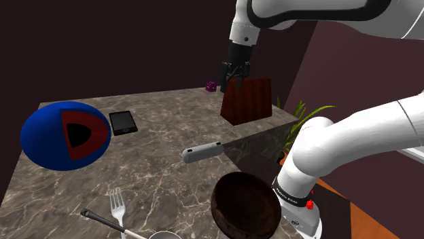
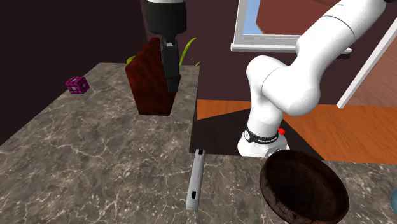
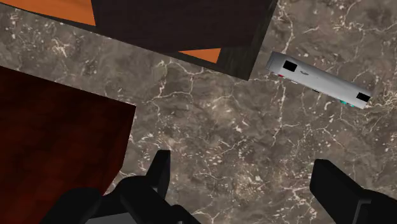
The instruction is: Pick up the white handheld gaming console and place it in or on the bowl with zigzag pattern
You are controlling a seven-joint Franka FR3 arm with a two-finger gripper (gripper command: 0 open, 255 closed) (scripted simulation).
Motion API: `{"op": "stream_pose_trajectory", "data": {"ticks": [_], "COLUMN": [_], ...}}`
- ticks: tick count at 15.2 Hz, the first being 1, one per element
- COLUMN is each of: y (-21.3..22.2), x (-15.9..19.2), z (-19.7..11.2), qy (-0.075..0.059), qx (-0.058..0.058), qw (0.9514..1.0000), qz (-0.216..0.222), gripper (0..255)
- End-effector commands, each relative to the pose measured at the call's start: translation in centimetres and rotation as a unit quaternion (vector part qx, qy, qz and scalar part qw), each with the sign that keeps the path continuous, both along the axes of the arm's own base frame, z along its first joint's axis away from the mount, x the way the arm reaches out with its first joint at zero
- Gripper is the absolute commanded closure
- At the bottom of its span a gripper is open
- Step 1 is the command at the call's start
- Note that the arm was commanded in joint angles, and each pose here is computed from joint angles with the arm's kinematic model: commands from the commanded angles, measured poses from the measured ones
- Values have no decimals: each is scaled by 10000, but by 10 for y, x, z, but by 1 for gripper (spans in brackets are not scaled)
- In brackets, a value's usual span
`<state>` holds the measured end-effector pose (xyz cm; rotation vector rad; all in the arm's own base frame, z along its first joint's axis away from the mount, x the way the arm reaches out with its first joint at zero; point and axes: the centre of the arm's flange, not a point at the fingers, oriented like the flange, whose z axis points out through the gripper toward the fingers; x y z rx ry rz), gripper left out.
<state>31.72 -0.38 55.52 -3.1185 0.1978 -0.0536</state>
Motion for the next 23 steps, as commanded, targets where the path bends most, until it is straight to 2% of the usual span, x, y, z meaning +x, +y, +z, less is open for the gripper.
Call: {"op": "stream_pose_trajectory", "data": {"ticks": [1,3,5,7,9,11,13,15,17,18,23], "y": [0,19,39,59,79,99,118,135,151,156,154], "x": [0,9,14,17,17,13,7,-3,-14,-19,-18], "z": [0,-18,-36,-54,-72,-91,-110,-129,-148,-155,-181], "qy": [0,18,37,55,72,90,106,123,138,143,143], "qx": [0,-59,-118,-176,-234,-289,-344,-396,-446,-463,-463], "qw": [10000,9972,9889,9750,9557,9310,9012,8663,8266,8116,8116], "qz": [0,744,1484,2215,2934,3637,4319,4977,5608,5822,5822], "gripper": [0,0,0,0,0,0,0,0,0,0,0]}}
